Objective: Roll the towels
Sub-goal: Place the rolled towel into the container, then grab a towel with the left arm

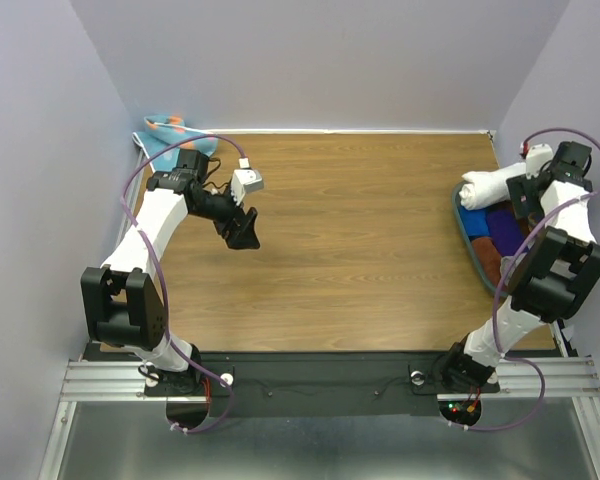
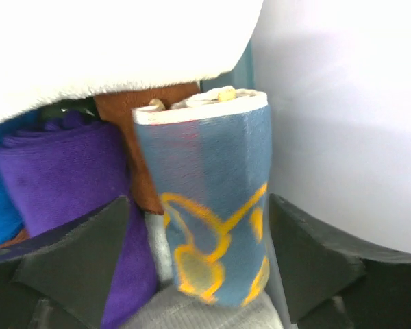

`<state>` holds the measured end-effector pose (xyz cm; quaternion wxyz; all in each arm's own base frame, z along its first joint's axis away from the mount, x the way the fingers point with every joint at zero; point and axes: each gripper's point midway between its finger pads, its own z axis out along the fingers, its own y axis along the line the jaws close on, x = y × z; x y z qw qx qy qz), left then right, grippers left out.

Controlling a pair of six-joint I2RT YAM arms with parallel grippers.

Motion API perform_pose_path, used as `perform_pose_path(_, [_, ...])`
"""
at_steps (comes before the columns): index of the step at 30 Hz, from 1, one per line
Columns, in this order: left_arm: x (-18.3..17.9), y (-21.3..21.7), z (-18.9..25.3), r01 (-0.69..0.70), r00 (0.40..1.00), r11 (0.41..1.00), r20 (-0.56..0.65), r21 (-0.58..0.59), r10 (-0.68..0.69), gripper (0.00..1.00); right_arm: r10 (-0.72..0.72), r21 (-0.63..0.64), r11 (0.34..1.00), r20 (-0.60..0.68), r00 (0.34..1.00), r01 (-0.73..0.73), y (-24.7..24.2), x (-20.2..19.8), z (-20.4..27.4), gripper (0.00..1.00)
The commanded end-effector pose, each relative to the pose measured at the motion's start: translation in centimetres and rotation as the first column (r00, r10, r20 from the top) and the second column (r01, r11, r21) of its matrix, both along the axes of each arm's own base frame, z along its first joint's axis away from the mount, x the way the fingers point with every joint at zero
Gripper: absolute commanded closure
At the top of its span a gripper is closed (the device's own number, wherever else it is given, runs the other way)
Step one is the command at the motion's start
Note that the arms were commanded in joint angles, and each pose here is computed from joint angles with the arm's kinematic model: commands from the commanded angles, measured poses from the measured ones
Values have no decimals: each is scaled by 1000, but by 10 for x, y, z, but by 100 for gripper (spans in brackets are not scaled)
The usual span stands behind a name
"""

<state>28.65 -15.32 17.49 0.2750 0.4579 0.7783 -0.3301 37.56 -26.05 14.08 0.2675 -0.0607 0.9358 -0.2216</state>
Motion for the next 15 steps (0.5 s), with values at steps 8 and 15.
perform_pose_path(8, [103,47,71,-438,847,897,305,-67,436,1,90,100,989,157,984,-106,49,14,93,0])
perform_pose_path(15, [157,101,106,-651,639,752,459,-105,617,1,187,269,933,212,959,-241,138,22,113,0])
